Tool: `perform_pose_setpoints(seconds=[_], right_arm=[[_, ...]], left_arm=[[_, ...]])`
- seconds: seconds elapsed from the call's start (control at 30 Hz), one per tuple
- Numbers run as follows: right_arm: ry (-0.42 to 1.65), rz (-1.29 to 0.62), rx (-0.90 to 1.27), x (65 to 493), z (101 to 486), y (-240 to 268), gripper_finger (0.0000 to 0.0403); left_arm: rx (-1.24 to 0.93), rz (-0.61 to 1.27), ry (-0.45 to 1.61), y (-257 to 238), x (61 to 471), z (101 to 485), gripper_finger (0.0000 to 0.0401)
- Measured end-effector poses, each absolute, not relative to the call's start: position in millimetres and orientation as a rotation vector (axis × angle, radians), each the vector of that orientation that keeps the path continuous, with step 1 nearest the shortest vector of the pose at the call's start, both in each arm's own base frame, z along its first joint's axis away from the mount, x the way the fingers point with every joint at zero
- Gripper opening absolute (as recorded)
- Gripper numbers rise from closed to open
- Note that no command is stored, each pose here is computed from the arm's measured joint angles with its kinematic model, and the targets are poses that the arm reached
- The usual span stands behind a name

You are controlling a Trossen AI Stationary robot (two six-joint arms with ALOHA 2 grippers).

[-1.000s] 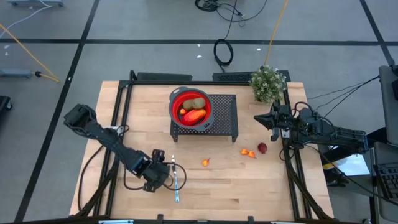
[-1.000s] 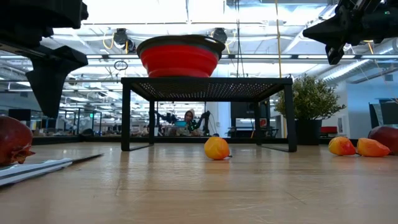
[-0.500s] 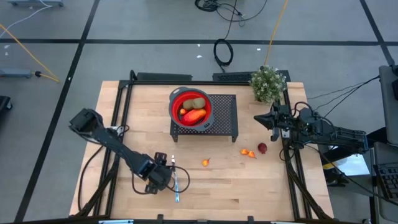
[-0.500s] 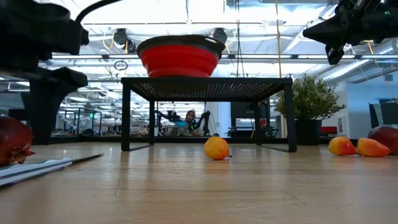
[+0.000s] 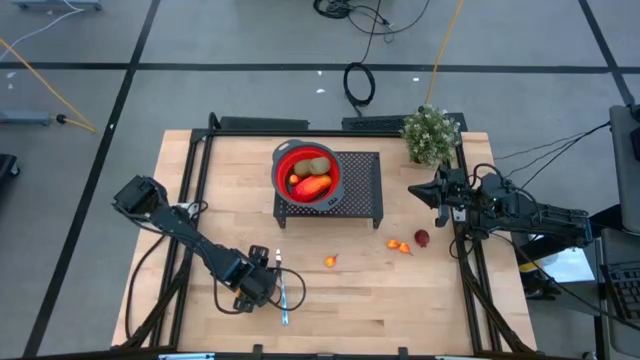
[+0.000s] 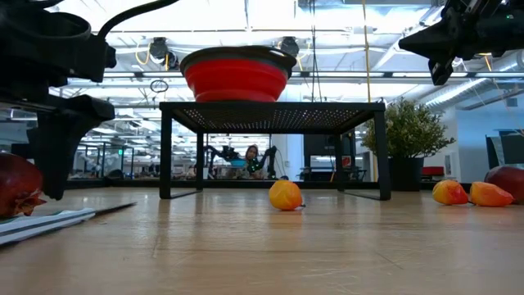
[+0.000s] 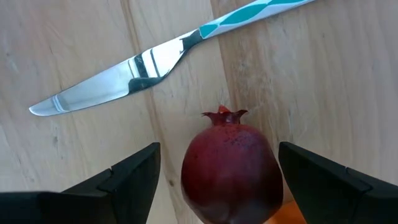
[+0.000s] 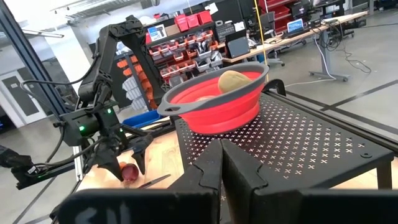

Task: Pick & Place Fruit
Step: Put the bottom left pomegranate into the strainer on the shelf

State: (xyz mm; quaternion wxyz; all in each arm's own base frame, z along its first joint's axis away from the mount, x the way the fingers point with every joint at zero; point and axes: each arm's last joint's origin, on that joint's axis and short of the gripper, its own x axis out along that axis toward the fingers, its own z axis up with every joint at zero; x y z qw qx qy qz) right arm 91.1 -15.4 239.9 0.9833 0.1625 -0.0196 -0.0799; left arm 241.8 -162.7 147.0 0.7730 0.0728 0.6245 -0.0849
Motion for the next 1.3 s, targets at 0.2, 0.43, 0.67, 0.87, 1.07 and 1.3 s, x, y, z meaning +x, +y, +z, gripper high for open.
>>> perform_pose_setpoints(seconds=[0.2,0.43,0.67,0.87,1.07,1.3], right_arm=[[-0.039,-0.16,0.327,91.1,239.9,-15.4,0.0],[-0.04,-0.161,0.327,91.1,240.0,-15.4,0.0],[-0.04,-0.16,0.327,91.1,240.1,-15.4,0.0],[-0.04,-0.161,0.326,91.1,240.2,-15.4,0.0],[-0.035,-0.161,0.327,91.0,239.6,-15.4,0.0],[-0.019,-0.163,0.329,91.0,238.1,-15.3,0.0]], left_arm=[[0.177,-0.205,1.354,-162.8,241.6,146.9,0.029],[0.176,-0.205,1.355,-162.8,241.6,146.9,0.0214],[0.173,-0.202,1.358,-161.5,240.6,149.2,0.0181],[0.14,-0.164,1.37,-151.0,234.2,165.9,0.0191],[0.061,-0.149,1.286,-136.6,225.0,200.2,0.0179],[-0.103,-0.062,1.109,-117.4,212.5,241.6,0.0185]])
